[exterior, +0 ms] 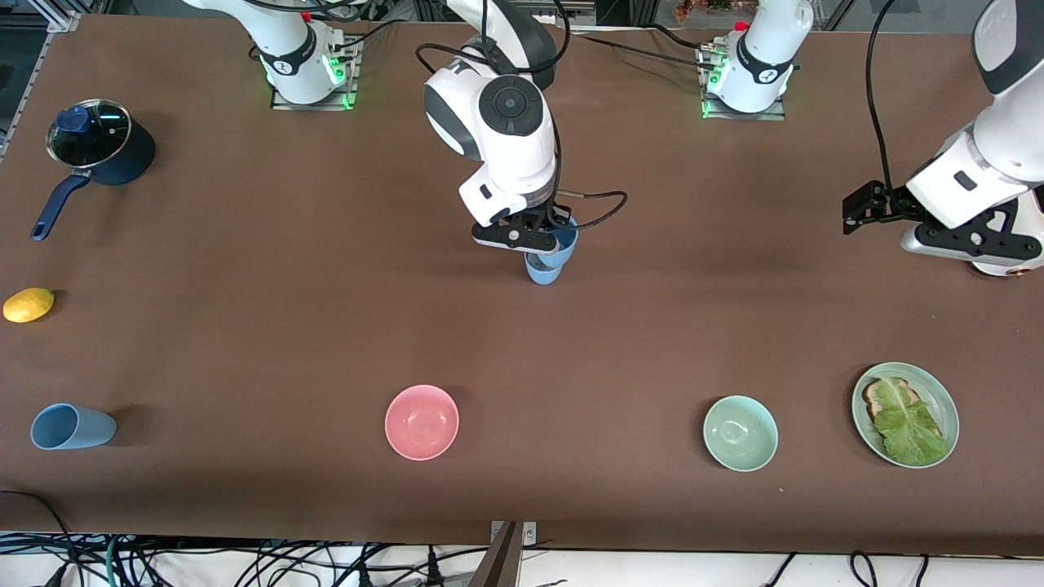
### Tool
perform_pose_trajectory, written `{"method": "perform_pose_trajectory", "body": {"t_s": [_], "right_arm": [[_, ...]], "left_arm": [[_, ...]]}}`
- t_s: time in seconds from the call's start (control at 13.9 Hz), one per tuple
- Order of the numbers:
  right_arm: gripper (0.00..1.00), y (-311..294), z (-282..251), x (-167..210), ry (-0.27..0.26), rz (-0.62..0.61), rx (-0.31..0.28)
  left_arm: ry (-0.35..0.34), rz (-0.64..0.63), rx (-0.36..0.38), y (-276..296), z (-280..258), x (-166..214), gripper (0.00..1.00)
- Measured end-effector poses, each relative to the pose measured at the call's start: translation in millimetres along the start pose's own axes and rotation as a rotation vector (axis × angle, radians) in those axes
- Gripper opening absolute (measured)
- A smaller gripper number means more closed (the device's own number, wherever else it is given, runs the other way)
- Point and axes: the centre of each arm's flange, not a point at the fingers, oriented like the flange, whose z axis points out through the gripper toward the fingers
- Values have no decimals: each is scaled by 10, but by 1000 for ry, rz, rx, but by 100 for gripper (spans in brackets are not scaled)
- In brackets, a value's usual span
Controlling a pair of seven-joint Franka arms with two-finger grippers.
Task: Stack blue cups with both arms
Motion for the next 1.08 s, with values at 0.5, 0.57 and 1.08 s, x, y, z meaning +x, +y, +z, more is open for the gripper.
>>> {"method": "perform_pose_trajectory", "body": {"t_s": [0.5,0.57,1.08], "right_arm": [[4,63,228,-3,-1,5,-7],[4,70,235,-7,-3,6,-9],[30,215,27,111,18,22,4]], "left_arm": [[-29,-47,-12,236,-49,-143,100],[-40,-54,-26,280,-67,-153,100],[-65,-84,-55,282,-90,-104,100]]}}
